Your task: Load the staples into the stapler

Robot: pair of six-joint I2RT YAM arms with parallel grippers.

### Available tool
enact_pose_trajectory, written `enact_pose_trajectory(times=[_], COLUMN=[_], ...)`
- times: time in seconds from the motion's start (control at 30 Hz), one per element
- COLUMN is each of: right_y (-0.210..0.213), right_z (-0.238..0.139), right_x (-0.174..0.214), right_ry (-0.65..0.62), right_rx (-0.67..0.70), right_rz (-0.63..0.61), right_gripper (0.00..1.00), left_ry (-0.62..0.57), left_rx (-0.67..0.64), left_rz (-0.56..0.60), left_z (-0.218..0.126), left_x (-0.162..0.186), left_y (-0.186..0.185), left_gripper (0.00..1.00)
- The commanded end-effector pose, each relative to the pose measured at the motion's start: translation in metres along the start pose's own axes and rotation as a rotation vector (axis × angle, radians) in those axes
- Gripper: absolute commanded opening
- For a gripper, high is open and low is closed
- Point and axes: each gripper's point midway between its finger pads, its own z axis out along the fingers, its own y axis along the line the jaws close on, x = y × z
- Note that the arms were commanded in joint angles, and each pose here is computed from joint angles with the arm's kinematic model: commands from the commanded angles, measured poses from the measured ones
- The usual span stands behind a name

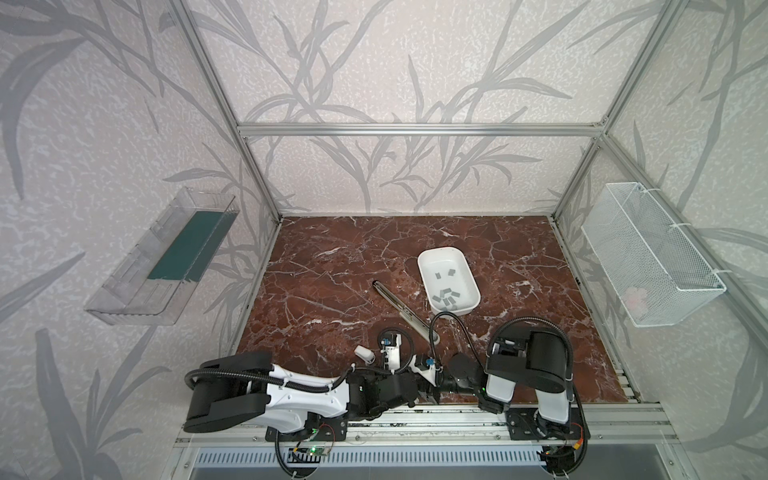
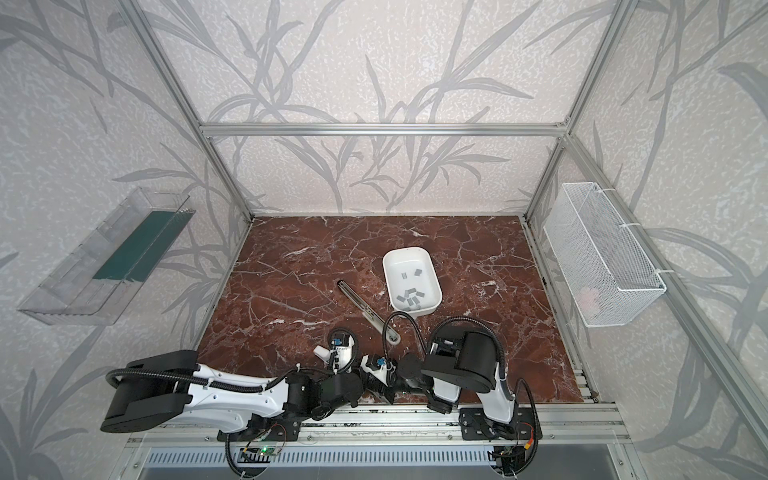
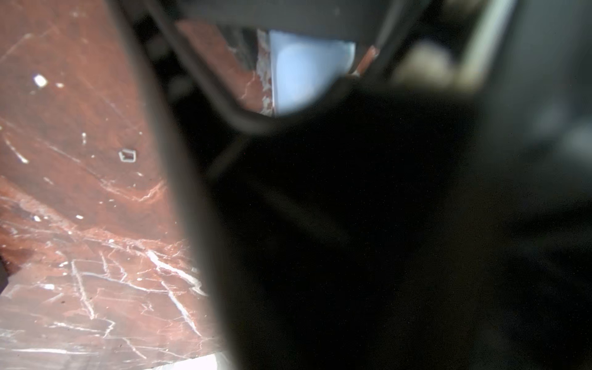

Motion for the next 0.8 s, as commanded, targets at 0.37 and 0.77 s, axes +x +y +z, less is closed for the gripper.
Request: enact_pose_trajectory(times=[0.37,0.77], right_y=[0.005,0.018], right_z=[-0.034,-0.074], right_x=[0.005,-0.085], right_ry=[0.138,0.048], right_rx=[0.038,0.085], right_rz=[0.051,-0.016], right_gripper=[0.58,0.05], left_ry=[-0.128,-0.107], left_rx=[0.022,0.070], left_rz=[-0.023,-0.033], left_z=[-0.039,-0.039], left_x=[-0.054,-0.044], left_y=[0.001,0.010], left_gripper=[0.46,0.46])
